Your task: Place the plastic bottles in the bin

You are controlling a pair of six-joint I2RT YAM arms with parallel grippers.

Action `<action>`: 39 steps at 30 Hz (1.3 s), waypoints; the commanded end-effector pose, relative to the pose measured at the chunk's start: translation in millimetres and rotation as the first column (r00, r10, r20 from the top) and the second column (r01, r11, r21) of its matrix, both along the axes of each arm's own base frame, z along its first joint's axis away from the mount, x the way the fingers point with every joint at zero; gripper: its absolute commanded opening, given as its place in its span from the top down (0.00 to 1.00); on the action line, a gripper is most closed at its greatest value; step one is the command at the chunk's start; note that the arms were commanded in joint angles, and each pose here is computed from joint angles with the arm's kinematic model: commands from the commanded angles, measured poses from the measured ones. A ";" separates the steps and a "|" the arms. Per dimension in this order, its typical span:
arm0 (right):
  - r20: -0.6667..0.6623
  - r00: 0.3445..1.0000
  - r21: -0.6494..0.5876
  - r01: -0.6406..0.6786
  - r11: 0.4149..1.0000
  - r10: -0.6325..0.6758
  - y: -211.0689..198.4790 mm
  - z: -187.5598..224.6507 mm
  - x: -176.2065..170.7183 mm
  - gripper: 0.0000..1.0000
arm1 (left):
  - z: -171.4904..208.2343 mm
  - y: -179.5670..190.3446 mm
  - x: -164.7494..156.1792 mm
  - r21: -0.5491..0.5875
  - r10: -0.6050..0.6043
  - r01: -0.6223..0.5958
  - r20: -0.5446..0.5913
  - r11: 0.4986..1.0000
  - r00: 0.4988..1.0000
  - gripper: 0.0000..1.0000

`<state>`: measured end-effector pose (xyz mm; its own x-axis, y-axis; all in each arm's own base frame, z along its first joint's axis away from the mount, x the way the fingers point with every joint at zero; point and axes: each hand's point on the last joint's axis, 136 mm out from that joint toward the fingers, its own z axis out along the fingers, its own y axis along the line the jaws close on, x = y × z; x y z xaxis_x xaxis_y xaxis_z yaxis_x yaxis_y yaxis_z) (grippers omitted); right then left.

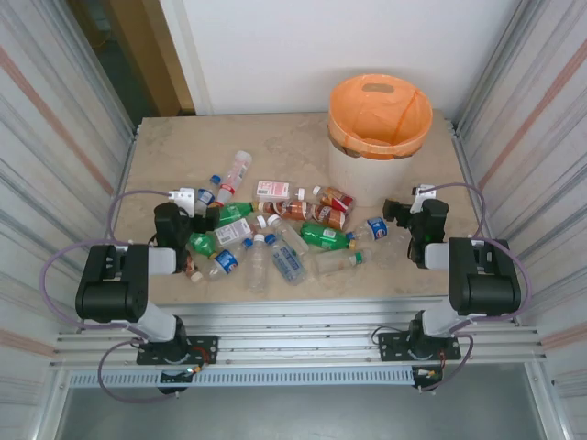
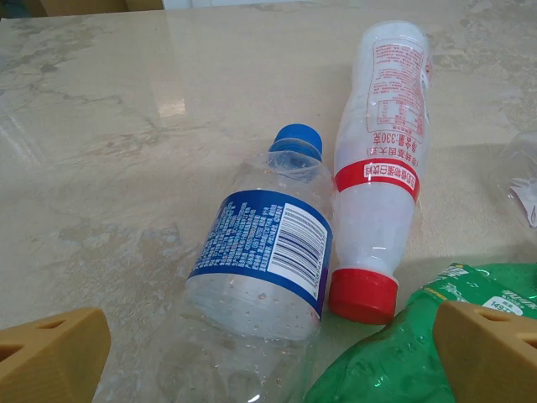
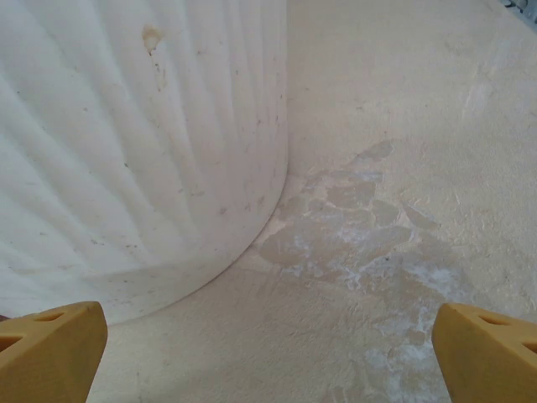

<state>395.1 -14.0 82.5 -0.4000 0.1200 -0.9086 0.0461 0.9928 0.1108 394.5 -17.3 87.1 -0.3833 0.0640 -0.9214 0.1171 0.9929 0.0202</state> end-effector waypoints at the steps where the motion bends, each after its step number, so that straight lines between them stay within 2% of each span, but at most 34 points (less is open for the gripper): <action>1: -0.005 1.000 -0.009 -0.003 1.000 0.003 -0.5 -0.9 0.5 0.02 | 4.2 0.5 1.7 0.017 0.003 -0.004 0.011 1.000 1.000 0.01; 34: -0.003 1.000 -0.009 -0.002 1.000 0.002 -0.6 -0.7 -0.3 0.02 | 5.6 0.4 1.8 0.015 0.002 -0.002 0.016 1.000 1.000 0.01; 39: -0.029 0.998 -0.002 0.058 0.998 -0.058 -11.4 4.6 2.3 0.02 | 6.5 1.5 -1.0 -0.002 0.001 -0.001 0.028 1.000 1.000 0.01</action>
<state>392.5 -16.2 76.7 -0.4253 0.1222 -0.8968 0.0616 0.9925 0.1060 394.4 -16.6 86.7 -0.3849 0.0639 -0.9207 0.1140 0.9933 0.0212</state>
